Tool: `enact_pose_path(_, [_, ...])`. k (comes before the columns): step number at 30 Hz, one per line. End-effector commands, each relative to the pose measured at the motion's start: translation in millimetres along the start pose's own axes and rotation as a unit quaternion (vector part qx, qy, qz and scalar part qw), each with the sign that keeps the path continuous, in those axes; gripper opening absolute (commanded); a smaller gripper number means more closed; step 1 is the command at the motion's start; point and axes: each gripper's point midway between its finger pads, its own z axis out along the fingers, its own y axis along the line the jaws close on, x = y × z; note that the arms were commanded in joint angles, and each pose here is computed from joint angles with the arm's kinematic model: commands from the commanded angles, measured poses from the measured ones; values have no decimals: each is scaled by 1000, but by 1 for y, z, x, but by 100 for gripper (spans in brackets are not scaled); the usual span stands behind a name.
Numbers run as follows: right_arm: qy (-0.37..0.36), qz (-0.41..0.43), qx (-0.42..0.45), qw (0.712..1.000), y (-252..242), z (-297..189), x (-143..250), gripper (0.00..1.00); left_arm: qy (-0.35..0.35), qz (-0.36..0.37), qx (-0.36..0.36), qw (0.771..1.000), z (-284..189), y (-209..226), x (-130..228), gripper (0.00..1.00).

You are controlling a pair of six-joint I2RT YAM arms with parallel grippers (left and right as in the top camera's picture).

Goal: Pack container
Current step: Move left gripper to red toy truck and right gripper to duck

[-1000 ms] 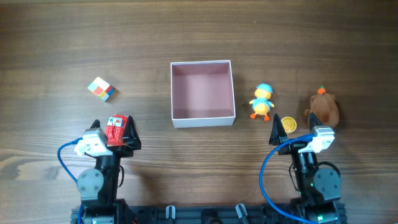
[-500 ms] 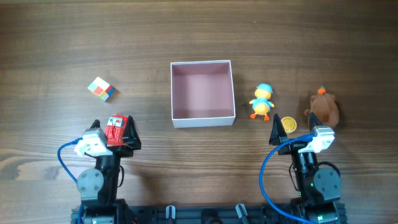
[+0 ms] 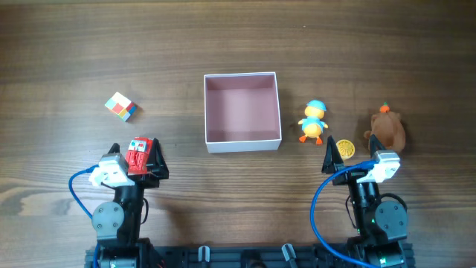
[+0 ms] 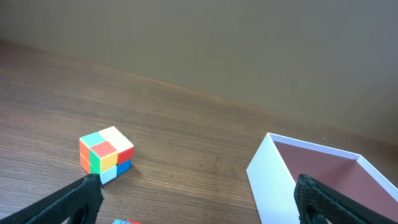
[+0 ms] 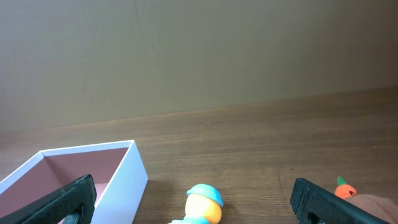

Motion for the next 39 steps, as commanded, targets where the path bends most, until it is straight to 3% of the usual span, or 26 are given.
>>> enact_pose_path(1, [-2, -4, -7, 1000, 3, 0, -1, 100, 2, 8, 5, 1000, 0, -1, 2, 100])
enact_pose_path(21, [2, 14, -28, 1000, 10, 0, 1, 100, 1, 3, 5, 1000, 0, -1, 2, 100])
enact_pose_path(24, [12, 14, -45, 999, 17, -1, -2, 100, -18, 4, 19, 1000, -4, -11, -20, 100])
enact_pose_path(26, [27, 13, -42, 999, 19, 0, -16, 100, -22, 5, 21, 1000, -13, -21, -53, 100])
enact_pose_path(30, [96, 6, -34, 995, 25, 14, -36, 100, 33, 15, 6, 999, -6, -35, -99, 100])
enact_pose_path(33, [182, 2, -22, 983, 29, 33, -42, 100, 113, 8, -15, 993, 9, -40, -118, 100])
enact_pose_path(37, [301, -3, -4, 954, 30, 48, -27, 100, 235, 9, -46, 971, 29, -36, -109, 100])
enact_pose_path(39, [391, -5, 10, 920, 27, 47, -2, 100, 326, 3, -70, 943, 39, -25, -77, 100])
